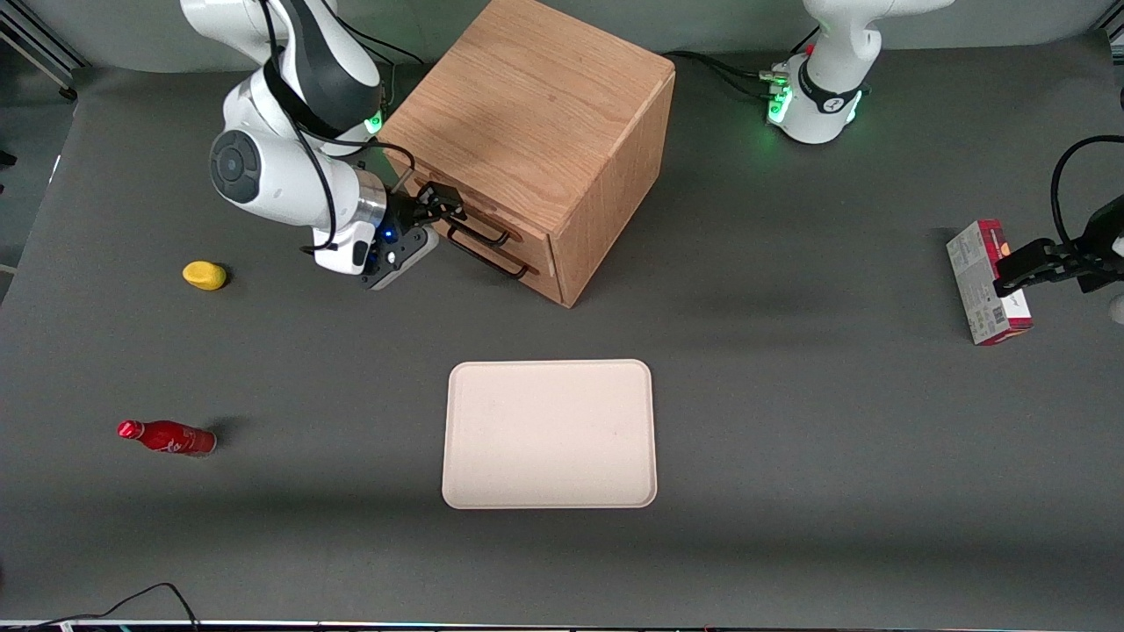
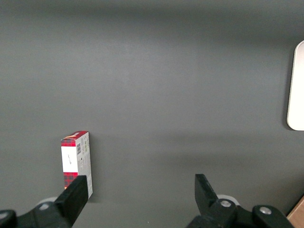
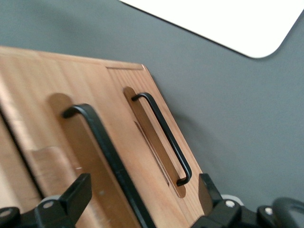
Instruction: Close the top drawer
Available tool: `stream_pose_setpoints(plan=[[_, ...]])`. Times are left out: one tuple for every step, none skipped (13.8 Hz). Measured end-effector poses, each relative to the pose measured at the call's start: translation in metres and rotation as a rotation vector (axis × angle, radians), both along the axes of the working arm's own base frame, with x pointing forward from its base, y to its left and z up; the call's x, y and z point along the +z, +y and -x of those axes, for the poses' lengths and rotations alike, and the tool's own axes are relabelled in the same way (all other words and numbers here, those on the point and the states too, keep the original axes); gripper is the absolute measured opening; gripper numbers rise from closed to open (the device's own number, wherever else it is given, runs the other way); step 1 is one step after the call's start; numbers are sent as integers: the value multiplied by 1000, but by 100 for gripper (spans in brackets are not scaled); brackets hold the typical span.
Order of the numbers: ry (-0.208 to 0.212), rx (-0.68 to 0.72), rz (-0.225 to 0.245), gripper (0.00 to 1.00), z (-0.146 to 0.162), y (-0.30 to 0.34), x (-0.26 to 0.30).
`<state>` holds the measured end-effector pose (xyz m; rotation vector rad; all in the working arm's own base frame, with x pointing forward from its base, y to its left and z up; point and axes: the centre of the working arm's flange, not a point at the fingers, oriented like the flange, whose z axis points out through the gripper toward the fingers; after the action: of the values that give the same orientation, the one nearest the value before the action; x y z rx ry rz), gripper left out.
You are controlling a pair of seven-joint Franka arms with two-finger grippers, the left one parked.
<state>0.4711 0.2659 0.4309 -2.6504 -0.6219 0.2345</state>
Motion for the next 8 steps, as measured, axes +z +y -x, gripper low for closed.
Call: stream_pose_setpoints(plan=[[2, 11, -6, 100, -7, -2, 19], [0, 20, -9, 100, -15, -8, 42], [-12, 28, -2, 100, -24, -18, 69], [-35, 39, 18, 100, -33, -30, 98], [-69, 46, 51, 100, -38, -40, 128], [-106, 25, 96, 100, -41, -48, 158], [-137, -30, 145, 100, -39, -53, 189], [-159, -106, 199, 100, -34, -58, 217]])
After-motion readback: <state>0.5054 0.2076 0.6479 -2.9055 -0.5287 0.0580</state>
